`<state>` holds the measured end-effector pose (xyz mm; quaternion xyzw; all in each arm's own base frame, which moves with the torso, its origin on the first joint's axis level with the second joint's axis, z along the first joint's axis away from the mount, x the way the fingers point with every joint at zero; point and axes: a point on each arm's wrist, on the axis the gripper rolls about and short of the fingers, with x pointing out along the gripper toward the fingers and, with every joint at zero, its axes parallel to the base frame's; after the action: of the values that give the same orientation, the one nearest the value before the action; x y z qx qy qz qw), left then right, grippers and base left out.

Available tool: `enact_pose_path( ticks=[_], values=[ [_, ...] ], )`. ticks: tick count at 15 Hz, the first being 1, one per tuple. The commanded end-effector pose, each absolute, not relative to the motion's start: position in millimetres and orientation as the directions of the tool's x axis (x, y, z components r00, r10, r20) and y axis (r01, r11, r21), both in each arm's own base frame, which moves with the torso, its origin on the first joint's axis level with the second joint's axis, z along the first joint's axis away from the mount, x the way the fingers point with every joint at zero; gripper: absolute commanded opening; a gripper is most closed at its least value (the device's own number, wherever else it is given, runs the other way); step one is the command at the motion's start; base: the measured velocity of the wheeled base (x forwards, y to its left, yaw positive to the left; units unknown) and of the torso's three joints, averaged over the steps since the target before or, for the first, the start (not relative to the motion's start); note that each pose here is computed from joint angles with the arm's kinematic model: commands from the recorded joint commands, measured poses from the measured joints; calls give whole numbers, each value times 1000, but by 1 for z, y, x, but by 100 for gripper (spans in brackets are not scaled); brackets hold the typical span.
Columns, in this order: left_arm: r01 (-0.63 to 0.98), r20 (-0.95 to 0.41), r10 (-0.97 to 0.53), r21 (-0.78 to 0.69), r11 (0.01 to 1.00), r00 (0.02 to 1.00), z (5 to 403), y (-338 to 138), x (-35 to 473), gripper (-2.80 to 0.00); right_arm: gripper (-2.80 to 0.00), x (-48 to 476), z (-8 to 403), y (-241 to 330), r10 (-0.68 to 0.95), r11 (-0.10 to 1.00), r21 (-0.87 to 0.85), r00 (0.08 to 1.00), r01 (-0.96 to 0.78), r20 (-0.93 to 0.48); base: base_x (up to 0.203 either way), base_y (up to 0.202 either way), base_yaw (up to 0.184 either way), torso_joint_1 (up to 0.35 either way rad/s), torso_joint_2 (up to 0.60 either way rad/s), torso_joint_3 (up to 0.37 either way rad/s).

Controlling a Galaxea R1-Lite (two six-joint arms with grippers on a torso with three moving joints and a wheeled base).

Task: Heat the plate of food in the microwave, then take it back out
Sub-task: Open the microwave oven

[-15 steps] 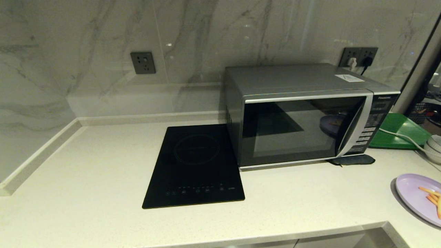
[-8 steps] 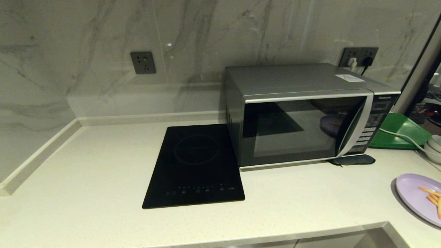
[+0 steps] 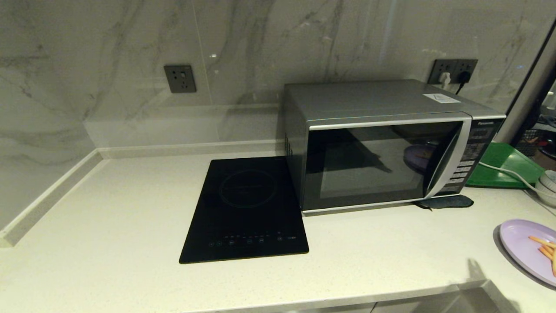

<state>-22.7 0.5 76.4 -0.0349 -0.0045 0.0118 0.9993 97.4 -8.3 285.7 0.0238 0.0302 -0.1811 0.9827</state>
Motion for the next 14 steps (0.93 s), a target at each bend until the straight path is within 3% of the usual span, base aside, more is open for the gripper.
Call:
enact_pose_path(
  ticks=[1, 9, 14],
  values=[
    [-24, 8, 25, -71, 997, 1000, 76, 0, -23, -280, 0, 111, 279, -6, -338, 939, 24, 934, 343, -116, 0, 0, 0, 0, 0, 0],
    [-24, 8, 25, -71, 997, 1000, 76, 0, -23, -280, 0, 176, 248, 9, -274, 950, 59, 912, 305, -304, 0, 0, 0, 0, 0, 0],
    [-24, 8, 25, -71, 997, 1000, 76, 0, -23, -280, 0, 227, 224, 25, -508, 852, -7, 823, 524, -253, 0, 0, 0, 0, 0, 0]
  ],
)
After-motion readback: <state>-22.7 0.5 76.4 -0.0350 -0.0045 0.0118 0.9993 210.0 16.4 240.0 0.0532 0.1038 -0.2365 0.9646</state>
